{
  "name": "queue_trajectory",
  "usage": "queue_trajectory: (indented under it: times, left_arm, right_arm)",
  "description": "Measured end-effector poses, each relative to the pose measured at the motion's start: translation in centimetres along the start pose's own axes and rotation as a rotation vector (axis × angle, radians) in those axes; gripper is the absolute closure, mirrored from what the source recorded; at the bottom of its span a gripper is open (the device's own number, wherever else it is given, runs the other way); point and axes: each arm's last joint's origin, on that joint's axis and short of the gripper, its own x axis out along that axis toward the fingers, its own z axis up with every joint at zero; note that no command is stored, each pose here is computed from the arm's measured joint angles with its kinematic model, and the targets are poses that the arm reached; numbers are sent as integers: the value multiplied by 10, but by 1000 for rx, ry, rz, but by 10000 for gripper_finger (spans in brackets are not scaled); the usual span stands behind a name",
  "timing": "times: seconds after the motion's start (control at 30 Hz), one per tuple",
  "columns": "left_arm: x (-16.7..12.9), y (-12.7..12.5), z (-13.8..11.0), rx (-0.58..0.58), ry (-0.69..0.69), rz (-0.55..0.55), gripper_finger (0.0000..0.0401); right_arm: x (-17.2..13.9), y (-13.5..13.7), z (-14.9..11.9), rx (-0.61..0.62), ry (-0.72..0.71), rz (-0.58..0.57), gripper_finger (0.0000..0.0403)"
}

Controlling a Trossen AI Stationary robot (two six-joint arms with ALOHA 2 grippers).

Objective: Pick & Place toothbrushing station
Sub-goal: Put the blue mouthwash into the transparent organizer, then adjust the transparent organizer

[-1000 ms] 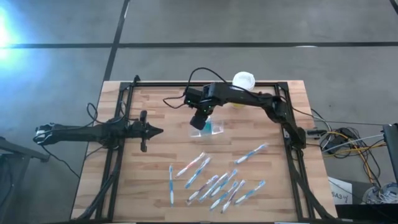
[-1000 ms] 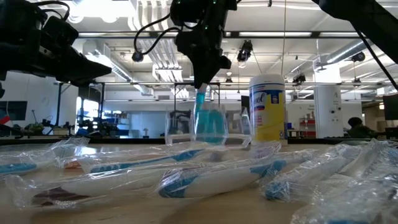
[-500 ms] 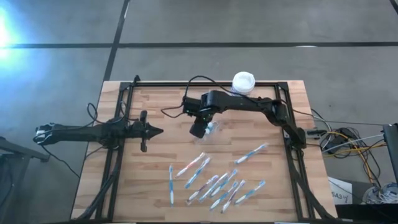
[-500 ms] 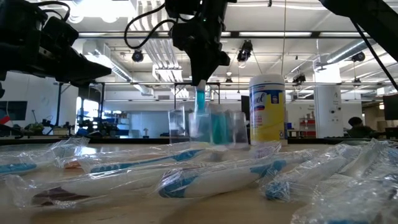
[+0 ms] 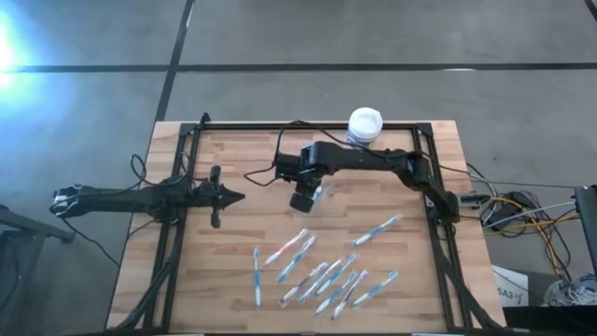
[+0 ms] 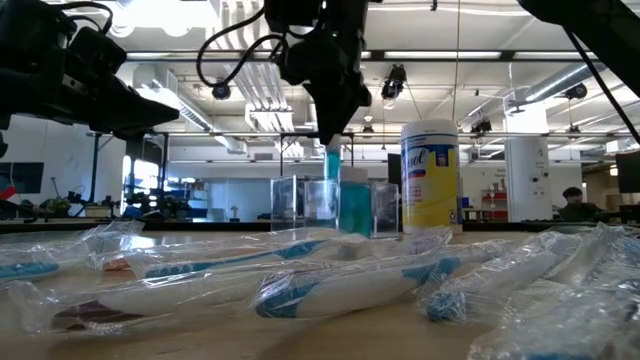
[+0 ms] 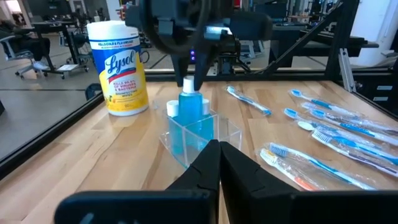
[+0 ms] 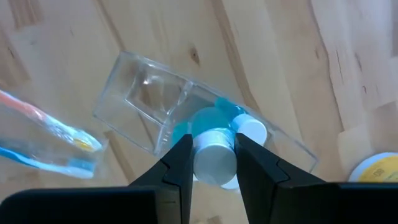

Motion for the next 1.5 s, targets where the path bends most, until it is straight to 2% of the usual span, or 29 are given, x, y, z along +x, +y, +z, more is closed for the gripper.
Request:
queue_trajectory:
  times: [0.33, 0.63, 0.83, 1.13, 1.5]
  left_arm:
    - [0, 0, 0, -2, 0, 0, 380]
    - [0, 0, 0, -2, 3, 0, 389]
    - [0, 0, -1, -2, 6, 0, 392]
    - [0, 0, -1, -4, 7, 0, 380]
    - [0, 0, -1, -27, 6, 0, 391]
  right_arm:
    - [25, 1, -2, -39, 1, 1, 315]
    - [42, -2, -6, -54, 29, -6, 314]
    - [43, -3, -6, -79, 26, -6, 281]
    - [23, -4, -1, -67, -26, 5, 227]
    - [-13, -1, 0, -89, -90, -16, 215]
